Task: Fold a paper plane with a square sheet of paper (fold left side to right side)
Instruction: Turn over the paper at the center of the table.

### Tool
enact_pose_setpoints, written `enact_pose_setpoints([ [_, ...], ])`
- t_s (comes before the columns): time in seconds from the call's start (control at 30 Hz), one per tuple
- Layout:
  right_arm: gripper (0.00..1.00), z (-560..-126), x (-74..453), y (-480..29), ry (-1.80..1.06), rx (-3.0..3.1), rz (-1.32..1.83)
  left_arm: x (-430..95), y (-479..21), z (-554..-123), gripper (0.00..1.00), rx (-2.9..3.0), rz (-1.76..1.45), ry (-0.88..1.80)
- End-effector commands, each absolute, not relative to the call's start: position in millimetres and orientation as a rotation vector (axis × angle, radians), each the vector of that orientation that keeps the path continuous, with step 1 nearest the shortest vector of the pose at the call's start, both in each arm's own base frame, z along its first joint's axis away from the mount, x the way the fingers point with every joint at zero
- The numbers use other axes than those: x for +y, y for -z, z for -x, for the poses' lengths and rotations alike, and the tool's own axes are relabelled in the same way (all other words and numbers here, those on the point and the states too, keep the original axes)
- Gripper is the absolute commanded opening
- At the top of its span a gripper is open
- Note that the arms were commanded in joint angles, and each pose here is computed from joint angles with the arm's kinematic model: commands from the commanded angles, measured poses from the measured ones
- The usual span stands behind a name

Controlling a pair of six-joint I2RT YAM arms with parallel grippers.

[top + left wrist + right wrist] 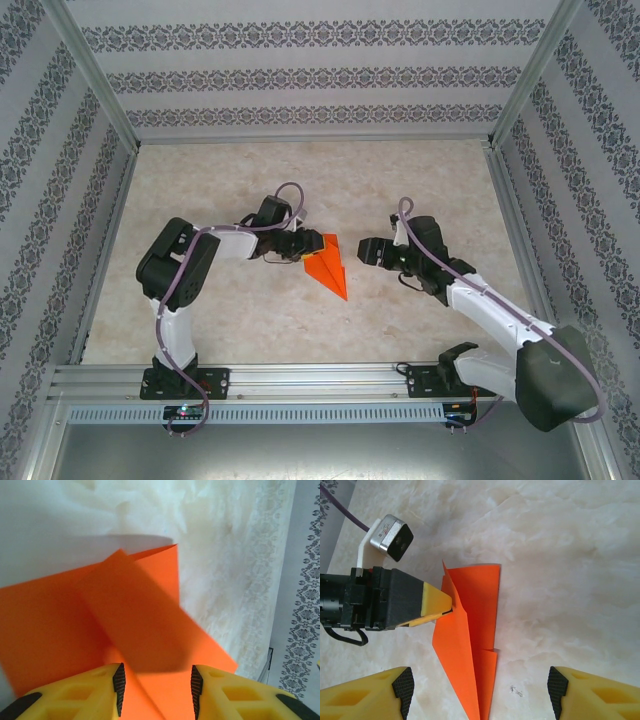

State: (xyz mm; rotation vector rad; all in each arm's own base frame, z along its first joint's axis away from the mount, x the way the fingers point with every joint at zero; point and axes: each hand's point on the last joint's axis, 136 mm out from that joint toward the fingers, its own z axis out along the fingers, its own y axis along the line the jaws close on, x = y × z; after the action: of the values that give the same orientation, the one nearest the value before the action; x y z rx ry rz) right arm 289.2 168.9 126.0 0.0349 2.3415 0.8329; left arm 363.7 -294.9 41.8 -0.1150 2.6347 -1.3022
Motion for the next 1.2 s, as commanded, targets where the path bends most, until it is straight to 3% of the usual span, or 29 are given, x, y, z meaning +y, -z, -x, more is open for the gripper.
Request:
enact_pose_setpoints([
  [0.0,0.73,-284.0,159.5,-123.1,-0.821,2.348,-0.065,-311.5,-47.3,-371.3,0.43,2.607,0.077,1.337],
  [0.2,0.82,-279.2,149.7,-128.4,-0.880,2.323,-0.101,-324.4,-52.6,-380.9,0.40,2.585,0.051,1.375],
  [0.33,0.98,-276.9,151.3,-133.7,-1.016,2.298,-0.126,-329.2,-71.4,-386.5,0.29,2.527,0.012,1.397],
  [0.47,0.98,-275.3,162.2,-138.7,-1.209,2.279,-0.123,-328.8,-97.3,-388.4,0.16,2.464,-0.040,1.396],
  [0.57,0.98,-274.6,170.4,-140.0,-1.296,2.281,-0.111,-324.5,-123.1,-389.1,0.11,2.419,-0.080,1.368],
  [1.17,0.98,-269.6,239.7,-184.0,-1.763,2.125,0.107,-278.5,-279.7,-396.2,0.08,2.092,-0.122,1.363],
])
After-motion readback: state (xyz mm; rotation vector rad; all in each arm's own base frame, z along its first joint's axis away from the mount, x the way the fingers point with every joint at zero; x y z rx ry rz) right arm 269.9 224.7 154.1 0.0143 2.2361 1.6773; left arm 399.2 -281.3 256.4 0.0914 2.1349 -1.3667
